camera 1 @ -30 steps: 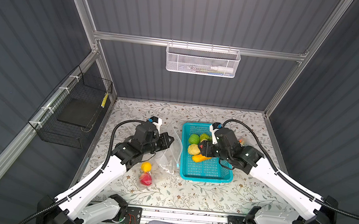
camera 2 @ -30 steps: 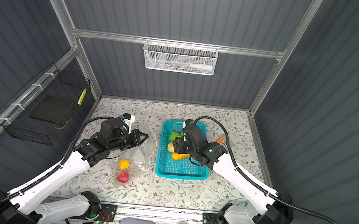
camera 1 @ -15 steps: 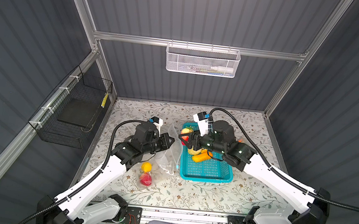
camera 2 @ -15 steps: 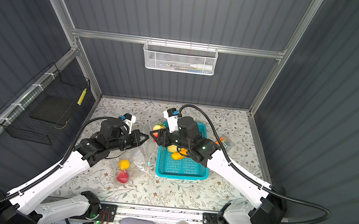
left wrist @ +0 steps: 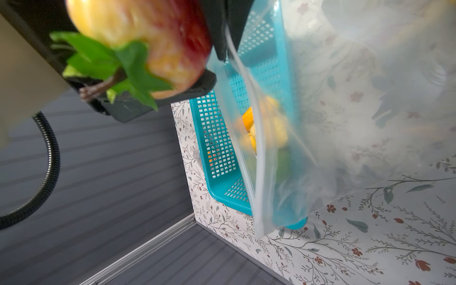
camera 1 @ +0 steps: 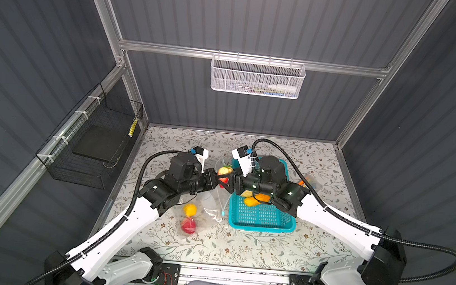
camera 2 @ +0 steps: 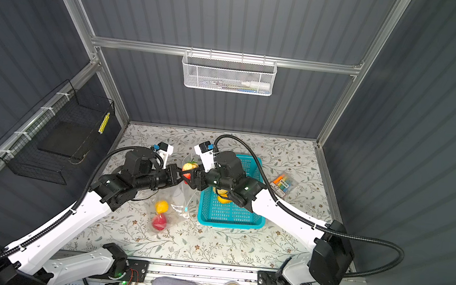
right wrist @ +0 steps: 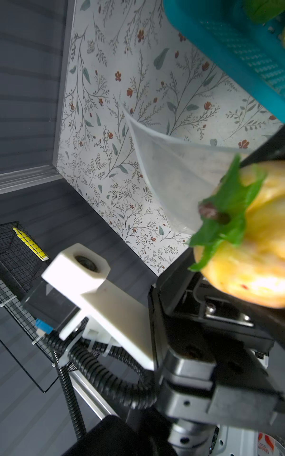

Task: Place the food in the zip-top bag and seal the zipper
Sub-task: 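Carry the strawberry with the right gripper over the bag opening held by the left gripper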

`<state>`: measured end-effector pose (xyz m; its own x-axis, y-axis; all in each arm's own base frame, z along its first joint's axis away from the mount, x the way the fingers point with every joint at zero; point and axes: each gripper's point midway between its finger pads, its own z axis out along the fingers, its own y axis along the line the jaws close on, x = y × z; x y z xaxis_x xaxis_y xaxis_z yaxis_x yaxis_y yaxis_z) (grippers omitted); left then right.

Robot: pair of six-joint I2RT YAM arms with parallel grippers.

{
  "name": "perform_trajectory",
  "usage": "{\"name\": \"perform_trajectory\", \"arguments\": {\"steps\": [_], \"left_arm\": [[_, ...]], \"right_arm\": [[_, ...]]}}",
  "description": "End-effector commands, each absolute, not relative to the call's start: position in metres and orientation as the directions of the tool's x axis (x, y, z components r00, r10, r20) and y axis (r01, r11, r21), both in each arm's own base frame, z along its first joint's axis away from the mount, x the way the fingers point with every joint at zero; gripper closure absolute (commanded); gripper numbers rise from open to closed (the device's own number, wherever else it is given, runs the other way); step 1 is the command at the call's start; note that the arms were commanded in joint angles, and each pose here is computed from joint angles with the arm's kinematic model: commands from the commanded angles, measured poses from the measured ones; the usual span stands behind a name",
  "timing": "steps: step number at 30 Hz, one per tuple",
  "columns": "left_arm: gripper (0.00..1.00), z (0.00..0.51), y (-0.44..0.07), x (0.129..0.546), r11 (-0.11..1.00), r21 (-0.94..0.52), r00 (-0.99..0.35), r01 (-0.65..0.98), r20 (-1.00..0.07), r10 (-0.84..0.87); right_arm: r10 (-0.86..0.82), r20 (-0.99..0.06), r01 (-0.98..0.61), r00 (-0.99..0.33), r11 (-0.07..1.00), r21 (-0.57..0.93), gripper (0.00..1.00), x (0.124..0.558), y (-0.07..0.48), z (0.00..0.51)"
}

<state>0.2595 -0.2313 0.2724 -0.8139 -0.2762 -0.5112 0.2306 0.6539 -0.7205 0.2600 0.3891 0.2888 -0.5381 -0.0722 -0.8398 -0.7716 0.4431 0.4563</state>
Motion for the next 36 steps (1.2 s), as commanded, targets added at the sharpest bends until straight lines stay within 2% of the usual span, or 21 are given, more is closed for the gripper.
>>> {"name": "perform_trajectory", "arguments": {"steps": [1,15,26,30,36], "left_arm": [[1.00,0.292,-0.232,0.253,0.630,-0.722,-0.795,0.286,-0.546,-0.264],[1.00,0.300,-0.228,0.251,0.633,-0.719,-0.786,0.288,-0.555,-0.273],[1.00,0.306,-0.236,0.258,0.625,-0.717,-0.780,0.310,-0.567,-0.264],[1.00,0.308,-0.246,0.262,0.617,-0.711,-0.792,0.338,-0.569,-0.222],[1.00,0.293,-0.251,0.268,0.654,-0.672,-0.807,0.346,-0.569,-0.157]], "right_arm": [[-0.085,-0.840,-0.766,-0.536,0.467,0.441,0.42,0.261,0.387,0.273],[-0.147,-0.796,-0.737,-0.587,0.503,0.451,0.42,0.253,0.378,0.232],[-0.246,-0.768,-0.737,-0.591,0.552,0.390,0.43,0.245,0.370,0.207],[-0.295,-0.751,-0.730,-0.591,0.592,0.342,0.42,0.250,0.370,0.202],[-0.321,-0.677,-0.638,-0.662,0.715,0.285,0.42,0.268,0.364,0.179]]}}
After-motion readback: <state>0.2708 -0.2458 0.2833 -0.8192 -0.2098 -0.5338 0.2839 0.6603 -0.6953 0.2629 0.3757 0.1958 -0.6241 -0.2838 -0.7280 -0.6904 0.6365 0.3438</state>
